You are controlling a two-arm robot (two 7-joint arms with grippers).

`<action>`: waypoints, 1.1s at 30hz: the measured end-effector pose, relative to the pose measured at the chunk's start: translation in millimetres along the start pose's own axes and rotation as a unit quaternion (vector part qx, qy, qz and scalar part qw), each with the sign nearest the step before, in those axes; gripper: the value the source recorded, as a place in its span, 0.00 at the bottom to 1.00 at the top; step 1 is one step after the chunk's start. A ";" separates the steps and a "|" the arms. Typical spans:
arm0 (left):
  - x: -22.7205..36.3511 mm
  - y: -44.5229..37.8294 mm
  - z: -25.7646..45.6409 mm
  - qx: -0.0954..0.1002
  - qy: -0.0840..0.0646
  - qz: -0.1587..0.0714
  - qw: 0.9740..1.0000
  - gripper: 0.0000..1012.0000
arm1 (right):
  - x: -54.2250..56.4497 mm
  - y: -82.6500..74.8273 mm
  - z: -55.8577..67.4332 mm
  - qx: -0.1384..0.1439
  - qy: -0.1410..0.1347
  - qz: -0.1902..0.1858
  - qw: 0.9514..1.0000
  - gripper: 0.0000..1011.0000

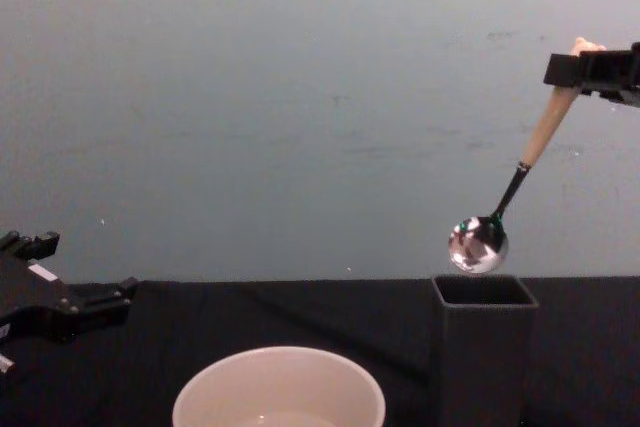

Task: Pick up the stirring spoon with one hand, stir inside the cup, then place it back in its original position.

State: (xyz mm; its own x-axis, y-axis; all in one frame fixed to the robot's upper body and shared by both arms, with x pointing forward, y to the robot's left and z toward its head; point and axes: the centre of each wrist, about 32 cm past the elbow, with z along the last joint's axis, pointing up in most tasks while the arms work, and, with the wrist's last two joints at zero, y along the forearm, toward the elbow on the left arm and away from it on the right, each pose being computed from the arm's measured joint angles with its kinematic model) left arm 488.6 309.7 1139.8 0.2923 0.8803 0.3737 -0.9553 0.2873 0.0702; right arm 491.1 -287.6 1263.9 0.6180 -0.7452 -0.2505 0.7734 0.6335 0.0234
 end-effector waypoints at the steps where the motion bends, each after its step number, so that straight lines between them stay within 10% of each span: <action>1: 0.0 0.0 0.0 0.000 0.000 0.000 1.000 0.99 | 0.2 -0.5 0.0 0.000 -0.001 0.000 1.000 0.21; 33: 0.0 0.0 0.0 0.000 0.000 0.000 1.000 0.99 | 5.1 7.4 -32.8 -0.064 -0.037 -0.004 0.997 0.21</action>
State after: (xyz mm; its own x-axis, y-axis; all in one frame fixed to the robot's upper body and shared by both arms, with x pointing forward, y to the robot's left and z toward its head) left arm 488.6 309.7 1139.8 0.2923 0.8803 0.3737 -0.9552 0.2874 0.0702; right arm 495.4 -279.9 1231.0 0.6242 -0.7606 -0.1783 0.7569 0.6454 -0.1033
